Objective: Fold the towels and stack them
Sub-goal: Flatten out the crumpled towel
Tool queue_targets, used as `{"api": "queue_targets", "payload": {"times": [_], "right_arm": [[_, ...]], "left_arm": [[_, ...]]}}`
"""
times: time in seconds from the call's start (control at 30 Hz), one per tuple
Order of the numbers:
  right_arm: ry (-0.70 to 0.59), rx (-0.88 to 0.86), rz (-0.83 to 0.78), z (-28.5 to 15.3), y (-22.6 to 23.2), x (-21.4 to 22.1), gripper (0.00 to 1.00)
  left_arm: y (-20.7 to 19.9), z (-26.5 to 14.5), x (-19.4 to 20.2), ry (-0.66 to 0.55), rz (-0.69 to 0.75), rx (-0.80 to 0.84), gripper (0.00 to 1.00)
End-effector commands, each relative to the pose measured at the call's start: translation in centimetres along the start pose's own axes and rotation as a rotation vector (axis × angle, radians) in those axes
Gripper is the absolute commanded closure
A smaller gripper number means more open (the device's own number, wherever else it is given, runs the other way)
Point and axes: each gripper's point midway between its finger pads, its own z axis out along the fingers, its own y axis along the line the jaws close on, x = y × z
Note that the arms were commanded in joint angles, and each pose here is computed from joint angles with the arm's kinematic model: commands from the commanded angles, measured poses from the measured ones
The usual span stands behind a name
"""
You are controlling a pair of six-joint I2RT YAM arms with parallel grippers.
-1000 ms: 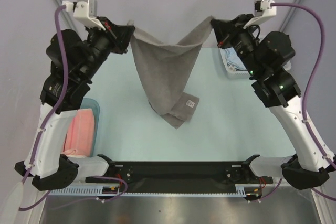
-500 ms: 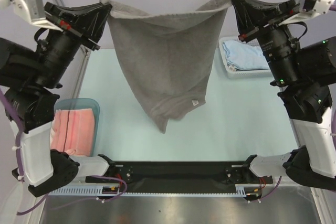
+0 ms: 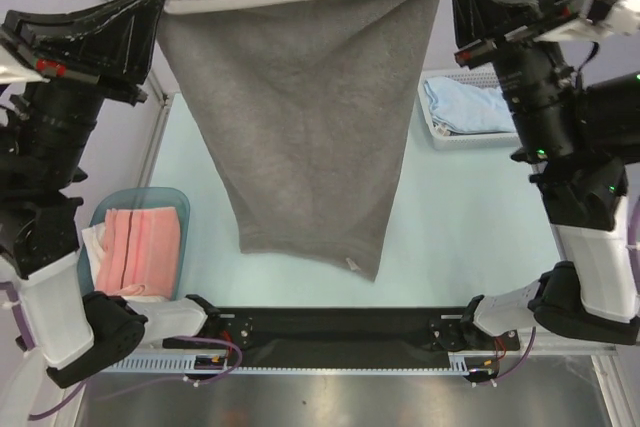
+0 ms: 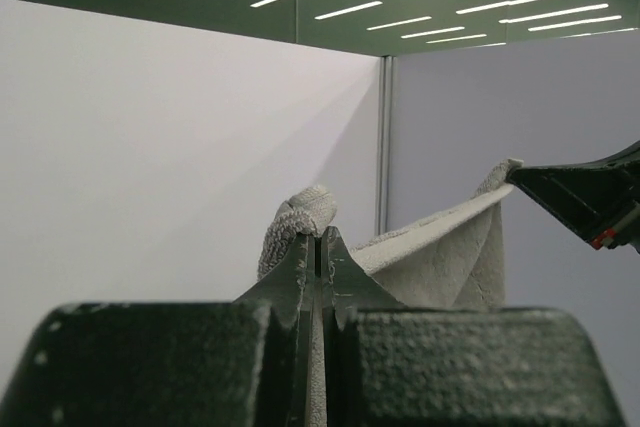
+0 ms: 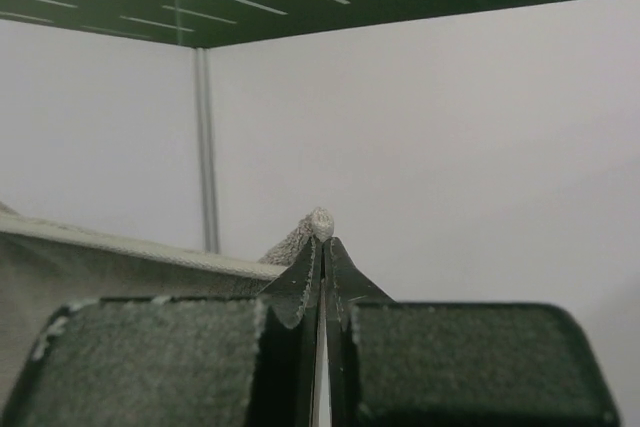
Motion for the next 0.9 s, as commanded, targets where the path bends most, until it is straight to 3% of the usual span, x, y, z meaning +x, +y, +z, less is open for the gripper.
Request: {"api": "queue_targets", "payload": {"times": [0.0, 0.1, 0.23, 0.27, 0.37, 0.4, 0.43, 0.47, 0.5, 0.57, 0.6, 0.67, 0.87], "right_arm": [[0.015, 0.16, -0.134, 1.8, -3.0, 1.7, 1.0], [0.102, 0.128, -0.096, 3.8, -3.7, 6.7, 1.0], [0.229, 0.202, -0.067, 5.9, -10.8, 15.0, 1.0], [0.253, 0.161, -0.045, 6.4, -11.1, 17.0, 1.0], [0.334, 0.183, 0.044, 8.0, -15.6, 24.3, 1.0], [0.346, 0.189, 0.081, 8.3, -16.4, 26.0, 1.0], [0.398, 0.201, 0.103, 8.6, -17.7, 30.2, 1.0], [0.403, 0.201, 0.111, 8.8, -19.1, 31.5, 1.0], [0.403, 0.212, 0.133, 9.1, -19.8, 32.5, 1.0], [0.464, 0.232, 0.17, 9.1, -21.8, 37.8, 1.0], [0.452, 0.245, 0.173, 9.3, -23.0, 38.0, 1.0], [0.484, 0.261, 0.219, 9.1, -24.3, 41.7, 1.0], [0.529, 0.3, 0.282, 7.9, -26.3, 46.2, 1.0]], "left_arm": [[1.9, 2.6, 2.1, 0.007, 0.026, -0.059, 0.99], [3.9, 4.8, 6.6, 0.077, -0.022, -0.059, 1.0], [9.9, 6.9, 14.0, 0.171, -0.08, -0.121, 1.0], [12.1, 7.8, 18.3, 0.232, -0.119, -0.145, 1.0], [17.2, 9.5, 22.5, 0.258, -0.167, -0.192, 1.0], [19.8, 10.2, 27.3, 0.312, -0.204, -0.21, 1.0], [22.1, 10.3, 29.5, 0.332, -0.215, -0.238, 1.0], [22.7, 11.3, 29.3, 0.308, -0.224, -0.229, 1.0], [25.4, 11.3, 34.9, 0.368, -0.264, -0.253, 1.0], [27.2, 12.1, 35.9, 0.342, -0.279, -0.259, 1.0], [28.9, 11.6, 39.9, 0.378, -0.307, -0.278, 1.0], [30.4, 11.4, 41.7, 0.367, -0.323, -0.289, 1.0], [32.7, 9.5, 46.7, 0.42, -0.338, -0.346, 1.0]]}}
